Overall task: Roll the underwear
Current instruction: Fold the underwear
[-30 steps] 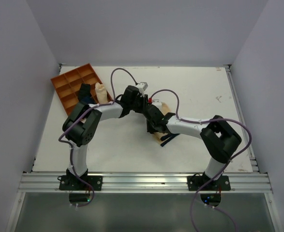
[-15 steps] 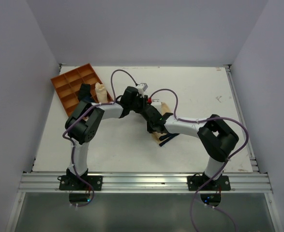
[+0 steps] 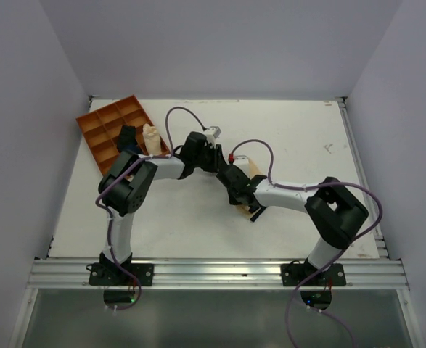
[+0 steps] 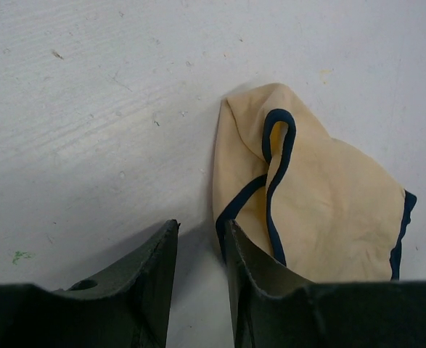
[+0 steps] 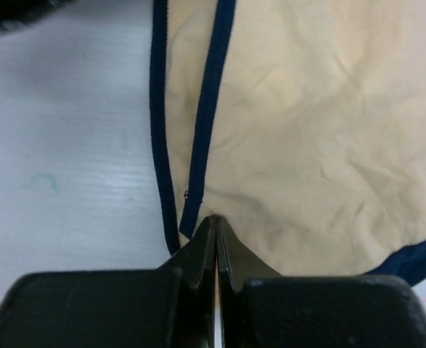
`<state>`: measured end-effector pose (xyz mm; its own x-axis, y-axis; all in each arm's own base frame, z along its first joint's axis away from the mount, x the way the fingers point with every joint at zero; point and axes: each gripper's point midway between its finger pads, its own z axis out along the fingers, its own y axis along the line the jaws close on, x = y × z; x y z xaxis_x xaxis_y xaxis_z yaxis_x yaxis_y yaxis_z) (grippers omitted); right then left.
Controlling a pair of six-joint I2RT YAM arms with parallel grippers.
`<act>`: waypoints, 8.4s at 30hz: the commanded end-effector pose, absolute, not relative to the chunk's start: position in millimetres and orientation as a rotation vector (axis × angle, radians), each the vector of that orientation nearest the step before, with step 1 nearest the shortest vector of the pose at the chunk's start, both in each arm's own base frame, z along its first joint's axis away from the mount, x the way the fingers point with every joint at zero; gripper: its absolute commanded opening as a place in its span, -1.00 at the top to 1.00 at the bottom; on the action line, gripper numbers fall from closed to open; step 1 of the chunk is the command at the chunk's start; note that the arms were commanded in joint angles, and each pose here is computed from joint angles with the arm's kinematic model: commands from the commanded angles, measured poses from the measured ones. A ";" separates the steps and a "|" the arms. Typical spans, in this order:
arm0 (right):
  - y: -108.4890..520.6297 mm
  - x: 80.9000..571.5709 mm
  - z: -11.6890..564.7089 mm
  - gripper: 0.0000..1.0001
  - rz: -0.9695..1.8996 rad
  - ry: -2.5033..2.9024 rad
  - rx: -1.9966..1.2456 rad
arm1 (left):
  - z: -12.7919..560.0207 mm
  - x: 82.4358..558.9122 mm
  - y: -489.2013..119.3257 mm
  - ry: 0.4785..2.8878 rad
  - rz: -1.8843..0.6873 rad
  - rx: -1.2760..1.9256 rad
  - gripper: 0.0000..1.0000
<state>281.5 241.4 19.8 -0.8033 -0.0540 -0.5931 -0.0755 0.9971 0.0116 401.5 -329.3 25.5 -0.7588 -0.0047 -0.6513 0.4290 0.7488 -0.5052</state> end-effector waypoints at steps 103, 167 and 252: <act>234.3 271.5 54.6 1.00 0.050 2.502 -0.374 | 12.1 403.6 -333.4 2.307 -0.902 0.266 1.00; 193.7 215.5 43.8 0.34 0.152 2.545 -0.295 | 36.7 305.8 -345.7 2.380 -0.858 0.414 0.23; 178.6 239.7 104.1 0.36 0.223 2.376 -0.035 | 59.1 235.0 -342.5 2.333 -1.080 0.333 0.03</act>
<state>216.9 198.1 86.0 -0.7677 -0.0412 -0.6395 -0.2090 0.9594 0.1892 238.8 -316.7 44.6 -0.8244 0.0288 -0.5652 0.4006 0.7351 -0.5469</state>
